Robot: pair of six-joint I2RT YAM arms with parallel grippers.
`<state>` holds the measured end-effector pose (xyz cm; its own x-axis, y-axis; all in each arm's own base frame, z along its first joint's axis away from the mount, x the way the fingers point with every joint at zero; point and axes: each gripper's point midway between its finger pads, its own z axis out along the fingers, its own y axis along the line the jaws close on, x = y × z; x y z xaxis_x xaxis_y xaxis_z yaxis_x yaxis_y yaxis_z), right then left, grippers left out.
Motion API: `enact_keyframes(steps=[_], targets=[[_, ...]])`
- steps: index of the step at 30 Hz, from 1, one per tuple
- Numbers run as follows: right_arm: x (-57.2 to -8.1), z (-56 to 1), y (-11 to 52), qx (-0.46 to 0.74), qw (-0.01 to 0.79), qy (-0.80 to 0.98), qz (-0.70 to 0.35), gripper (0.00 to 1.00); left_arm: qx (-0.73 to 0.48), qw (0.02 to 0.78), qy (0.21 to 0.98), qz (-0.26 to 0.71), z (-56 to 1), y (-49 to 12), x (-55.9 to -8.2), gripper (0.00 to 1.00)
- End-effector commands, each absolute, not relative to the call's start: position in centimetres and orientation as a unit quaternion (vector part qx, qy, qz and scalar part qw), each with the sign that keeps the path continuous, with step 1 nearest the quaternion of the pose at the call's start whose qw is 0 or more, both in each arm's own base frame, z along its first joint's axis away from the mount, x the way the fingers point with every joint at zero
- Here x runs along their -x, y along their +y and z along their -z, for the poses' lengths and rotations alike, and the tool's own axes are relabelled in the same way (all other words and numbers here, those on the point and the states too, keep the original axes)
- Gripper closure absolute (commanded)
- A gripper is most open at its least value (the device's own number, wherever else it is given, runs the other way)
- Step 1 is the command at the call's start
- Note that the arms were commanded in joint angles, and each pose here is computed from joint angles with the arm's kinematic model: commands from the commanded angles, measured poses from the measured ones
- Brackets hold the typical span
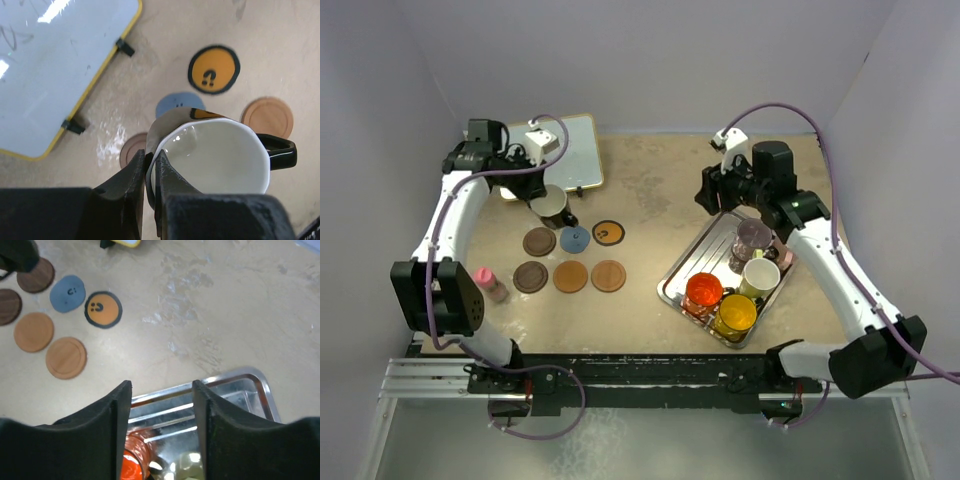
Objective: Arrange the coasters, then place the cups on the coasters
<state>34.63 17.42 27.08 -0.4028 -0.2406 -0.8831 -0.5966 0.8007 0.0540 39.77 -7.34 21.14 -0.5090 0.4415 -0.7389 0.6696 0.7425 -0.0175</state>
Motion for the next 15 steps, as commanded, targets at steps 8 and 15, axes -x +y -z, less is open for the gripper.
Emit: enact_keyframes(steps=[8, 15], targets=[[-29.8, -25.0, 16.4, 0.343, 0.431, 0.811, -0.198, 0.32, -0.456, 0.332, 0.81, 0.16, -19.3, -3.2, -37.6, 0.97], [-28.6, -25.3, 16.3, 0.363, 0.43, 0.799, -0.213, 0.11, -0.473, 0.296, 0.811, 0.175, -16.4, -2.8, -38.7, 0.97]])
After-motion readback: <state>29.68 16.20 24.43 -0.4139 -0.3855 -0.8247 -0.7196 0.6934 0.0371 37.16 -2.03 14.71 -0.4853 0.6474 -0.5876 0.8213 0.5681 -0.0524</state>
